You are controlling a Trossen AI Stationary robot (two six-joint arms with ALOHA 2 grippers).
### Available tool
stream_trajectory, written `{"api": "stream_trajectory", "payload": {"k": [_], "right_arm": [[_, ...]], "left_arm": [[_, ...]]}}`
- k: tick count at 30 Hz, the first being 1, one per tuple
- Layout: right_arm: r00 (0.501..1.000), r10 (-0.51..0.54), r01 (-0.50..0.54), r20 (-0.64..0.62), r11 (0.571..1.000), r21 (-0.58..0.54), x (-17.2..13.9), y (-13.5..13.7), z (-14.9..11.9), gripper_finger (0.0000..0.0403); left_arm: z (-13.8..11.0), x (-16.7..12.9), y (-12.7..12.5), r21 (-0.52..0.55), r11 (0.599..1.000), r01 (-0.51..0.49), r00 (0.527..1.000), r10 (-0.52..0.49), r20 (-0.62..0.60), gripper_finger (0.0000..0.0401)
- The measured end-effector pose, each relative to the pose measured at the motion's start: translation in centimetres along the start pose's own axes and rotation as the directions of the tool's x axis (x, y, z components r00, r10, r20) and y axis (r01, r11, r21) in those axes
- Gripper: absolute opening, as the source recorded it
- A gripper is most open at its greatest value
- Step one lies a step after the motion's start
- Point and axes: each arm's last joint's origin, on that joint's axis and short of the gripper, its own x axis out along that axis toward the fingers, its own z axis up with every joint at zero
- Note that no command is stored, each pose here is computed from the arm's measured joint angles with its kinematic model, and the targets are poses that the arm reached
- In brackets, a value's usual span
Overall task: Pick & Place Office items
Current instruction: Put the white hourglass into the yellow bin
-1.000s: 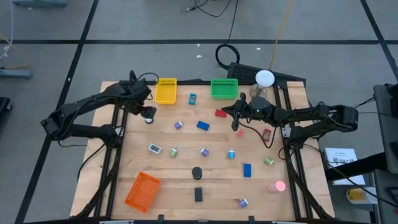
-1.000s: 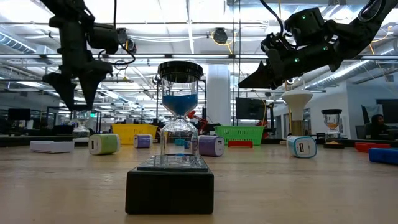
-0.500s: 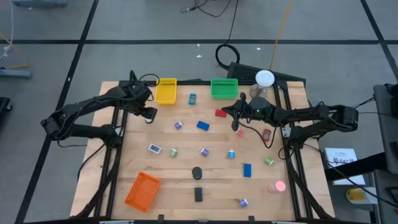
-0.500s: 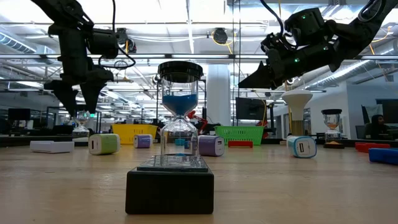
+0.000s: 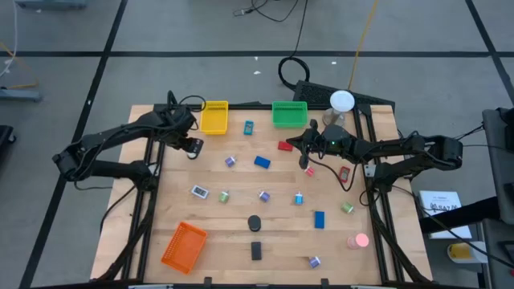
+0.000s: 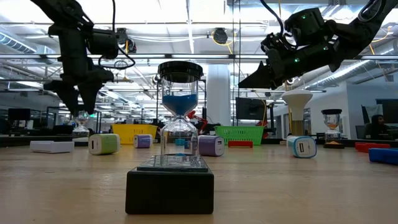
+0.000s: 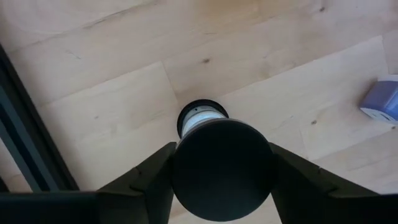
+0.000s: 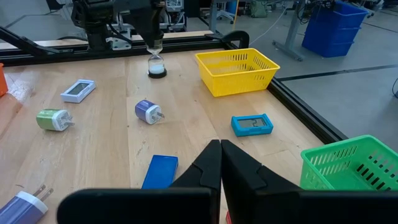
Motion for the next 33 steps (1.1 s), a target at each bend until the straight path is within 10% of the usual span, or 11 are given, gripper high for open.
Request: {"api": "stream_trajectory", "payload": {"k": [10,18,26,33], "right_arm": [[1.0,0.0,0.0,0.0,1.0,0.016,0.0,0.0,0.0,0.0],[1.0,0.0,0.0,0.009,1.0,0.024,0.0,0.0,0.1,0.0],[1.0,0.0,0.0,0.014,1.0,0.03,0.0,0.0,0.1,0.0],[1.0,0.001,0.0,-0.007,0.999,0.032,0.0,0.0,-0.1,0.0]], "left_arm": [[2.7,-7.0,-1.3,-0.024,0.995,0.095,0.992,-0.092,0.089,0.0213],[9.6,-11.2,-2.3,0.024,0.996,0.092,0.969,-0.095,0.228,0.0213],[18.1,-6.6,-3.3,0.128,0.992,0.015,0.989,-0.033,0.143,0.0213],[20.8,-0.2,-3.0,0.167,0.984,-0.059,0.998,0.059,0.009,0.0213]]}}
